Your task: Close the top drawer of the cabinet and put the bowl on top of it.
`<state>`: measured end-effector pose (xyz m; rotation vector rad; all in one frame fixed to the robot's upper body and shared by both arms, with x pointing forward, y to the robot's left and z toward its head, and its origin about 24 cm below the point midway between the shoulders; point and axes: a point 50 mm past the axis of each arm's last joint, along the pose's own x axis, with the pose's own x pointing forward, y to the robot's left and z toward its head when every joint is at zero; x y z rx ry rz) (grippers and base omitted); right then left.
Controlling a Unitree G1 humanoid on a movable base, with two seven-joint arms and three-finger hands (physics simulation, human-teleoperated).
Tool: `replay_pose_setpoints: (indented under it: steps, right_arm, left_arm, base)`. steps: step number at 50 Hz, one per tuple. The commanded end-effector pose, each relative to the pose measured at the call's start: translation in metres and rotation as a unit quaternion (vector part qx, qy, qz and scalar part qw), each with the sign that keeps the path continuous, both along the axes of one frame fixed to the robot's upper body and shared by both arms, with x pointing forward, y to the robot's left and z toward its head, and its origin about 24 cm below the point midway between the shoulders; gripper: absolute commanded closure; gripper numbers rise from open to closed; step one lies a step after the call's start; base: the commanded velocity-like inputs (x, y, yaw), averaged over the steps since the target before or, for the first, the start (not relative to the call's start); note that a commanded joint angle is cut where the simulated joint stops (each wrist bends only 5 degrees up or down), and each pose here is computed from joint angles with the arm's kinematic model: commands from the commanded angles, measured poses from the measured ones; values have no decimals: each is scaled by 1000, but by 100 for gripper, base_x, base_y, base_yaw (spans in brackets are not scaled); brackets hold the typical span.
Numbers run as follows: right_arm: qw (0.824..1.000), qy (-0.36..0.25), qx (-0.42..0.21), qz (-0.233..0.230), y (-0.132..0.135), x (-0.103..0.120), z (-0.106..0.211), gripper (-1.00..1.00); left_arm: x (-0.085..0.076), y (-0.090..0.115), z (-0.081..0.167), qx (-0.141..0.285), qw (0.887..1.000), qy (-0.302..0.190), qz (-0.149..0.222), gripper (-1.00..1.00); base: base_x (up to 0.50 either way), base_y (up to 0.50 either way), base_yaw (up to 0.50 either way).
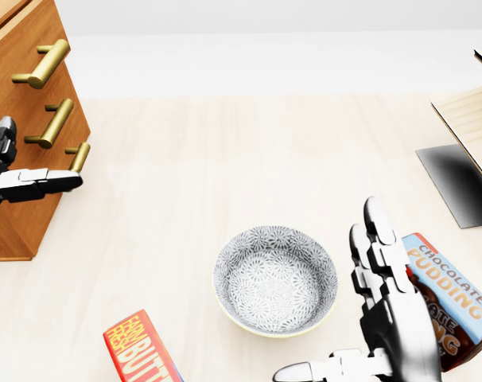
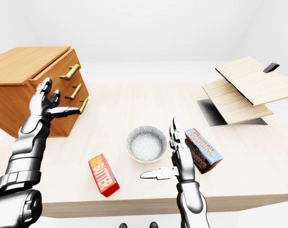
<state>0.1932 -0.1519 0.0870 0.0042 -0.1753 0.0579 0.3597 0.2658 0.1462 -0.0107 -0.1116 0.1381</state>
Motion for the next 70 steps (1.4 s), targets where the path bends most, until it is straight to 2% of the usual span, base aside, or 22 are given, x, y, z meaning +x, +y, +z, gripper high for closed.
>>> replay_pose_setpoints:
  steps: [1,28,54,61,65,67,70]
  right_arm:
    - [1000,0,0,0,0,0,0,-100]
    - [1000,1,-1,2,1,0,-1,-100]
    - [1000,1,-1,4,2,-1,-1,-100]
    - [1000,1,-1,4,1,0,-1,-100]
    - [1000,1,-1,3,1,0,-1,-100]
    - [1000,2,0,4,1,0,-1,-100]
    - [1000,1,0,3,1,-1,-1,-100]
  left_arm:
    - [-1,6,0,-5,1000,1,9,-100]
    - [4,23,-4,-20,999,30,31,-100]
    - [0,27,9,-16,999,4,41,-100]
    - [0,30,10,-14,998,4,58,-100]
    - [-1,35,8,6,995,16,101,-100]
    - [-2,40,4,31,989,30,144,-100]
    - [0,39,3,23,990,34,134,-100]
  base:
    - [0,0,0]
    - [0,0,0]
    - [0,0,0]
    - [0,0,0]
    - [0,0,0]
    - [0,0,0]
    - [0,0,0]
